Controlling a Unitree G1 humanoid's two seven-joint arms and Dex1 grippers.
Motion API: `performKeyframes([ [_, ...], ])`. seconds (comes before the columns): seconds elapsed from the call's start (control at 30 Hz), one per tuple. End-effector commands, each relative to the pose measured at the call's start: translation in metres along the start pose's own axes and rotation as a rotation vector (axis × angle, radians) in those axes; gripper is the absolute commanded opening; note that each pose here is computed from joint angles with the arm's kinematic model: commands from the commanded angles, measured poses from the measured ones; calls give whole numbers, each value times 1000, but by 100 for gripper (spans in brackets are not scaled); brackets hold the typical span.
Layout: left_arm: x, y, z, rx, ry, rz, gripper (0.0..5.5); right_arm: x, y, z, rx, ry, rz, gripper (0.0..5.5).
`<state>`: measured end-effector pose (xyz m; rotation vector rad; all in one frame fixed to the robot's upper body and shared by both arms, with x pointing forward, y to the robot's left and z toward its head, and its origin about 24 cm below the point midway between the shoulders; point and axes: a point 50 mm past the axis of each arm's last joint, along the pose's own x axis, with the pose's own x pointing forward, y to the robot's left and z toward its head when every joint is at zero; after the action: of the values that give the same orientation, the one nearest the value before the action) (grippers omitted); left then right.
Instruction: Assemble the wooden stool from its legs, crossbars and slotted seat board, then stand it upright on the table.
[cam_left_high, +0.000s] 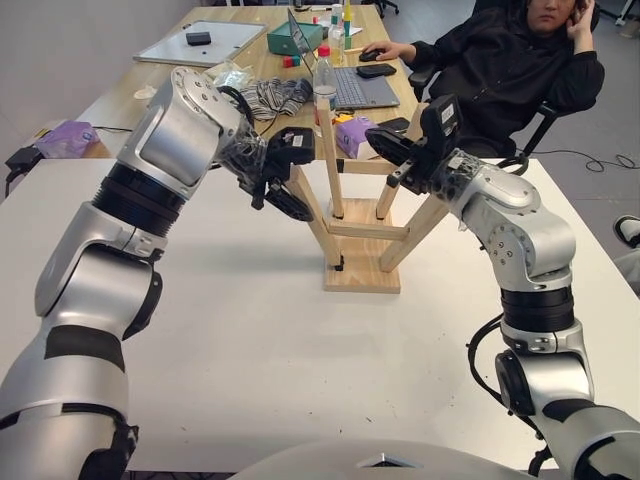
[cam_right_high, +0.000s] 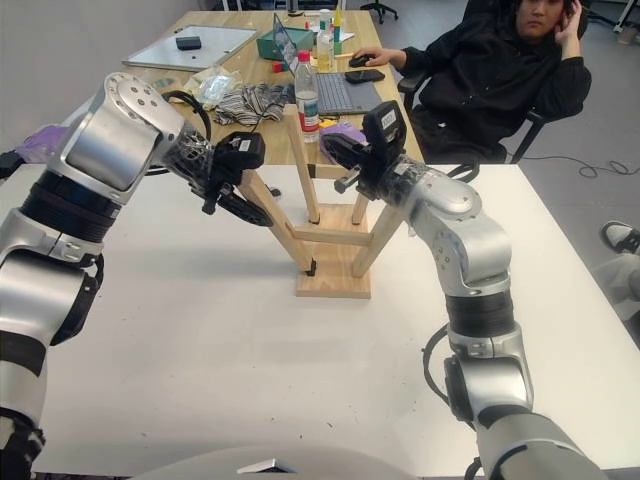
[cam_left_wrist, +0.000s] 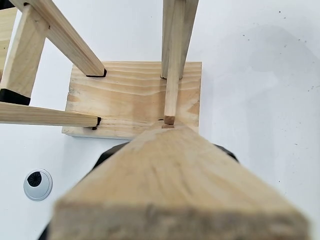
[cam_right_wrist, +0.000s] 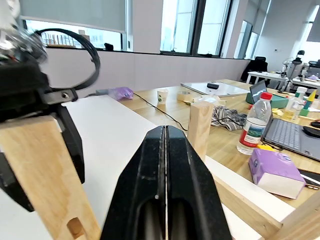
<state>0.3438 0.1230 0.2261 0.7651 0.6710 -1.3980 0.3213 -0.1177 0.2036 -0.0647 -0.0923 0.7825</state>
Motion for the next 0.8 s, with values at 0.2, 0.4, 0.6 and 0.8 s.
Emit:
performKeyframes([
  [0.2,51,-6,-33,-101,152,-138,202,-3,-2,-52,136,222,-17,0],
  [0.4,66,0,-34,-138,138,-158,202,-3,4,-62,159,261,10,0],
  [0.6,86,-15,-27,-113,121,-249,202,-2,5,-63,168,263,8,0],
  [0.8,97,-21,-27,-106,127,-267,202,-1,9,-63,176,264,21,0],
])
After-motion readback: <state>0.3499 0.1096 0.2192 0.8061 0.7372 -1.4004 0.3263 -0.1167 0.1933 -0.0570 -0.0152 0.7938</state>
